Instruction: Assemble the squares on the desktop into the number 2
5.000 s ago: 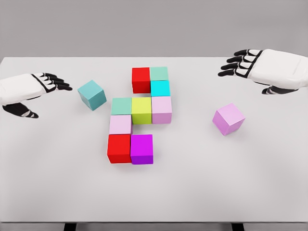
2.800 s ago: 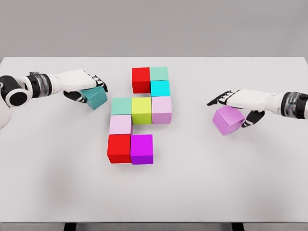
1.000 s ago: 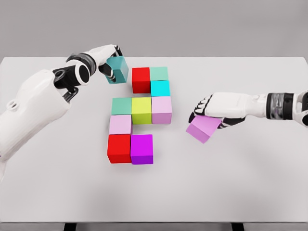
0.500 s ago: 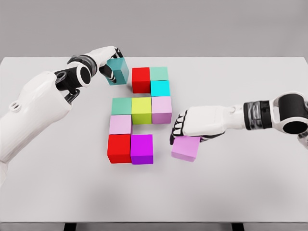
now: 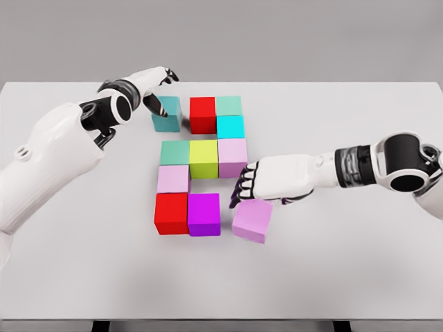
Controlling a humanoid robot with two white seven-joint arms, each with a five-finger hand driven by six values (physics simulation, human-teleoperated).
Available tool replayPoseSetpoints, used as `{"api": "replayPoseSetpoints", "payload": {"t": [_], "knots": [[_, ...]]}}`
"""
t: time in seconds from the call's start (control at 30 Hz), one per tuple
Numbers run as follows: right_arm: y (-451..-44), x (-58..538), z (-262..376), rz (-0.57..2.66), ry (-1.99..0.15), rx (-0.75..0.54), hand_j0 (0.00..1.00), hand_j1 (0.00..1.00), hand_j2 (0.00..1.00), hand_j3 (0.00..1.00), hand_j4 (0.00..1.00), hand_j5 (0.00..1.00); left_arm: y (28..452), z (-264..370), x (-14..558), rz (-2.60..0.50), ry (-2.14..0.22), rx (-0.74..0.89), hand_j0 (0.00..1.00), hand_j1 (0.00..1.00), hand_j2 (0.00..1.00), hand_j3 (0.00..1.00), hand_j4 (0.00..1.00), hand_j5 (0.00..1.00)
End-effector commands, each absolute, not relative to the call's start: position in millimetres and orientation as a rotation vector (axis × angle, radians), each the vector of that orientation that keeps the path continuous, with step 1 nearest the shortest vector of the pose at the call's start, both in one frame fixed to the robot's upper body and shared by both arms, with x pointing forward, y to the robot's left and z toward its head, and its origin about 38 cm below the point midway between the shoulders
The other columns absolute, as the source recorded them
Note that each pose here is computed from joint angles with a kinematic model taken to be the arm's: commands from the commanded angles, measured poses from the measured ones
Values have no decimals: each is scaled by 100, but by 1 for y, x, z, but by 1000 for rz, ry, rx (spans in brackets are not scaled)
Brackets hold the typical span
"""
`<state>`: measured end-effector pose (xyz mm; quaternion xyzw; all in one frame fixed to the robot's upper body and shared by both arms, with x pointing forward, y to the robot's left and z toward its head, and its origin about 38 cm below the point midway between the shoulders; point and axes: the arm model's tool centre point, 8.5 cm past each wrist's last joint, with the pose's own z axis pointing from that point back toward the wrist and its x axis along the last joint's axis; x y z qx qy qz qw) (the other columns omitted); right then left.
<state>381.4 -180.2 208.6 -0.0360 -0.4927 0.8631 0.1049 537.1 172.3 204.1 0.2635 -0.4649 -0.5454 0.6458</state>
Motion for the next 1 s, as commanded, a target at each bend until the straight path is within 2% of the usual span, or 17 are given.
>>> {"api": "replayPoseSetpoints", "payload": {"t": [0.0, 0.07, 0.13, 0.2, 0.27, 0.37, 0.43, 0.47, 0.5, 0.53, 0.57, 0.77, 0.83, 0.97], "knots": [[-184, 386, 214, 2541, -1449, -154, 100, 100, 100, 100, 100, 100, 170, 204, 537, -1245, -1063, 599, 87, 87, 87, 87, 87, 87], [-190, 392, 225, 2517, -1469, -202, 100, 100, 100, 100, 100, 100, 171, 205, 537, -1244, -1063, 601, 88, 88, 88, 88, 88, 88], [-194, 397, 235, 2497, -1490, -242, 100, 100, 100, 100, 100, 100, 179, 208, 538, -1238, -1057, 605, 96, 96, 96, 96, 96, 96], [-198, 399, 240, 2489, -1495, -264, 100, 100, 100, 100, 100, 100, 228, 220, 535, -1196, -1029, 634, 100, 100, 100, 100, 100, 100], [-232, 398, 244, 2494, -1392, -326, 100, 100, 100, 100, 100, 100, 302, 247, 522, -1179, -1044, 637, 100, 100, 100, 100, 100, 100], [-278, 394, 248, 2480, -1257, -400, 100, 100, 100, 100, 100, 100, 338, 244, 512, -1236, -1042, 595, 100, 100, 100, 100, 100, 100], [-293, 390, 247, 2463, -1219, -413, 100, 100, 100, 100, 100, 100, 339, 227, 508, -1319, -978, 652, 100, 100, 100, 100, 100, 100], [-295, 389, 244, 2460, -1210, -404, 100, 100, 100, 100, 100, 100, 332, 209, 504, -1442, -937, 701, 100, 100, 100, 100, 100, 100], [-298, 387, 241, 2459, -1199, -396, 100, 100, 100, 100, 100, 100, 326, 206, 505, -1639, -925, 822, 100, 100, 100, 100, 100, 100], [-301, 384, 235, 2457, -1181, -381, 100, 100, 100, 100, 100, 100, 324, 209, 508, -1725, -943, 849, 100, 100, 100, 100, 100, 100], [-301, 382, 232, 2458, -1179, -369, 100, 100, 100, 100, 100, 100, 330, 206, 511, -1722, -945, 819, 100, 100, 100, 100, 100, 100], [-288, 368, 219, 2499, -1182, -299, 100, 100, 100, 100, 100, 100, 302, 188, 524, -1911, -1017, 683, 100, 100, 100, 100, 100, 100], [-284, 362, 205, 2516, -1159, -240, 100, 100, 100, 100, 100, 100, 289, 185, 524, -1992, -938, 594, 100, 100, 100, 100, 100, 100], [-284, 359, 202, 2520, -1153, -229, 100, 100, 100, 100, 100, 100, 279, 179, 530, -1996, -904, 565, 100, 100, 100, 100, 100, 100]]}}
